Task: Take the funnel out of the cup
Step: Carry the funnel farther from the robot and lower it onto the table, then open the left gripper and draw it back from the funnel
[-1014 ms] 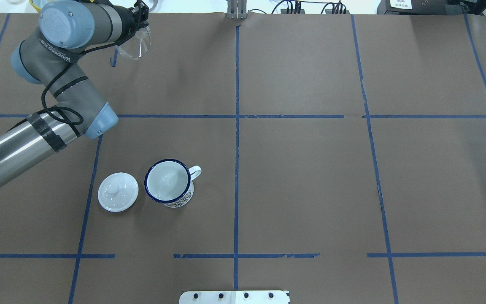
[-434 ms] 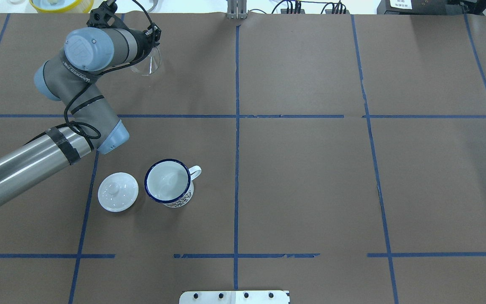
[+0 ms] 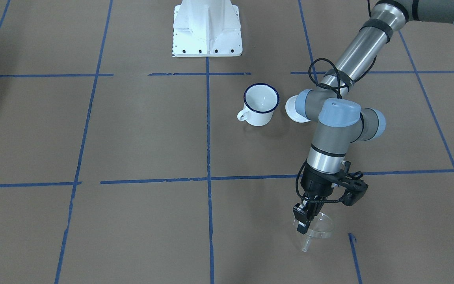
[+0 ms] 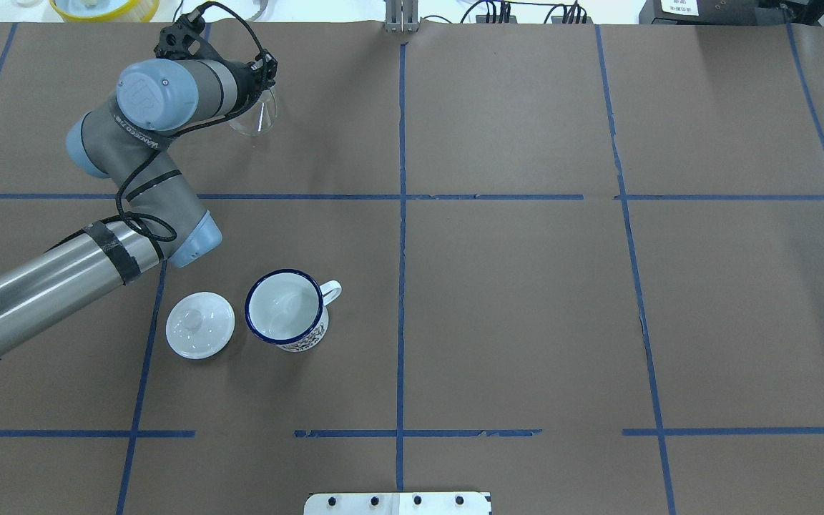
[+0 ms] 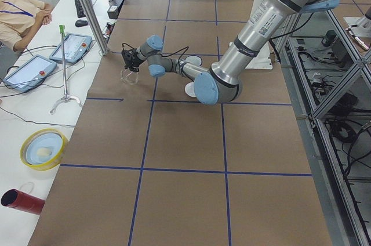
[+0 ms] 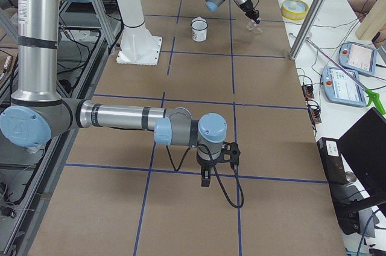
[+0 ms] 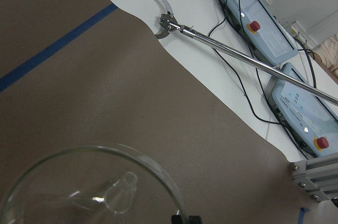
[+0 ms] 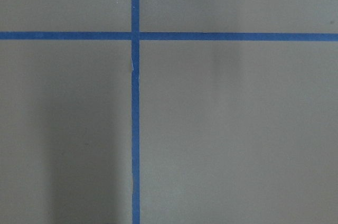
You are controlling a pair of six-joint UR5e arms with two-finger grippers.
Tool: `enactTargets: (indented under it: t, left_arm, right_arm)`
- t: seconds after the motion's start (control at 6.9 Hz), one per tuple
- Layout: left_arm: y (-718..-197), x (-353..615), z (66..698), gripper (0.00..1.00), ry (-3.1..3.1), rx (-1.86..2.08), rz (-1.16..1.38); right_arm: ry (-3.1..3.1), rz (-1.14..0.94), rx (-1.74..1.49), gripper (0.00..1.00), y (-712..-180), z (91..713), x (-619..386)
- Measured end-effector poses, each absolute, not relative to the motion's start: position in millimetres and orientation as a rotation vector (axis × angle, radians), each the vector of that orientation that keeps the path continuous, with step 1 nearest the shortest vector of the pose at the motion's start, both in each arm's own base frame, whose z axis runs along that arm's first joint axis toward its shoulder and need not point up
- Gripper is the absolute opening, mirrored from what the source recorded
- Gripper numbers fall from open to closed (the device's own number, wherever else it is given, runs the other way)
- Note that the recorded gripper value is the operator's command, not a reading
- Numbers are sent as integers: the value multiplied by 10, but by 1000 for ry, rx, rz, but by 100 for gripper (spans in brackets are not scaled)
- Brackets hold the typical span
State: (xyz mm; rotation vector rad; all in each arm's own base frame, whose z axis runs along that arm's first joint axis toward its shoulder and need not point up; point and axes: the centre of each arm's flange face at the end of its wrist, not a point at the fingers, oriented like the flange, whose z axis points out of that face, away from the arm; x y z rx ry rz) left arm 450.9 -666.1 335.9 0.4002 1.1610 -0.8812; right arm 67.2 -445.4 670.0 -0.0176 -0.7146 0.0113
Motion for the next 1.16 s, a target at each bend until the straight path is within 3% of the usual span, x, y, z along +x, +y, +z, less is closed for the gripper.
enactTargets:
  t: [0.43,0.72,1.16]
  left_arm:
    - [-6644,4495,3228,100,1145,414,-835]
    - [-6509,4365,2818,100,1041,320,-686]
    - [-5851,3899,2299,100,881,183,-505]
  right_arm:
    - [-715,11,-18,100,-4454,6700,672]
    - [-715,11,-18,100,-4454,6700,672]
    - [-715,11,-18,100,-4454,6700,672]
